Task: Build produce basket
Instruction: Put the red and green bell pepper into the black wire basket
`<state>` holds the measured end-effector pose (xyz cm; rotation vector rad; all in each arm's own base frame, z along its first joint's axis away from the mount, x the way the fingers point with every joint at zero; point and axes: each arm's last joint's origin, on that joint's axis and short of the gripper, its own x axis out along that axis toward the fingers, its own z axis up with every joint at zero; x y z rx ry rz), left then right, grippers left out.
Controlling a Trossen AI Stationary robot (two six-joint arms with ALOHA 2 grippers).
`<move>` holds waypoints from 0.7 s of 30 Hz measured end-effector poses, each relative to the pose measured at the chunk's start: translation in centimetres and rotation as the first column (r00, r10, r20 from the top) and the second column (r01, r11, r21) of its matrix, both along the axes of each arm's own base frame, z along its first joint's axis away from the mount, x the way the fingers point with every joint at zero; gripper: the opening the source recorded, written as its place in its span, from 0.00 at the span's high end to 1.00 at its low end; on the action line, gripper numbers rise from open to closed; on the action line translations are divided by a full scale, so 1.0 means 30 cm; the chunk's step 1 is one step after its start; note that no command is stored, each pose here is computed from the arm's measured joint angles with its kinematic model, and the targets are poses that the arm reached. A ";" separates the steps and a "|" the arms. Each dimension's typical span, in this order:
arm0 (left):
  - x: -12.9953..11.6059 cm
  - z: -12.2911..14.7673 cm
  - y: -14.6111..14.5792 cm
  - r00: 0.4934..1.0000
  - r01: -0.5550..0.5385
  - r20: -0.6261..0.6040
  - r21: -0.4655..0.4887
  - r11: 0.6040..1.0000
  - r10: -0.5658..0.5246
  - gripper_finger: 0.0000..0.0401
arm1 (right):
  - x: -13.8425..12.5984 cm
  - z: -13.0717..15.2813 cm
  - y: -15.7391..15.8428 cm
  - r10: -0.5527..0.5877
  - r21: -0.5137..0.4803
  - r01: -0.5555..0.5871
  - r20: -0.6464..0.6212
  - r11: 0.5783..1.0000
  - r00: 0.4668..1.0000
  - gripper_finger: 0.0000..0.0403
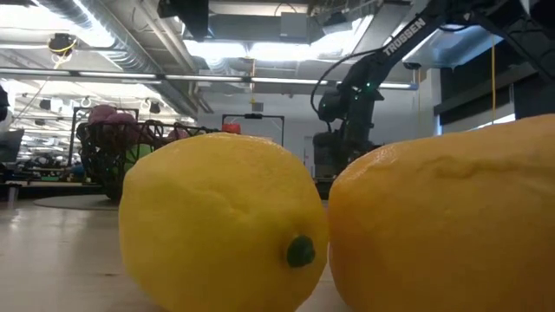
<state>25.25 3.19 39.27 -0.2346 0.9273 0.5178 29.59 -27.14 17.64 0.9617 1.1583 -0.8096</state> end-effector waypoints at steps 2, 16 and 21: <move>0.001 0.000 -0.008 1.000 0.008 0.001 -0.001 1.000 -0.008 0.77 | 0.004 -0.027 -0.002 -0.002 0.018 0.002 -0.015 1.000 1.000 0.46; 0.003 0.000 -0.026 1.000 0.027 0.002 -0.002 1.000 -0.026 0.78 | 0.031 -0.154 0.003 0.007 0.086 0.001 -0.092 0.996 0.996 0.49; 0.003 0.000 -0.025 1.000 0.026 0.002 -0.002 1.000 -0.026 0.78 | 0.028 -0.157 0.002 -0.006 0.082 0.015 -0.106 0.997 0.994 0.62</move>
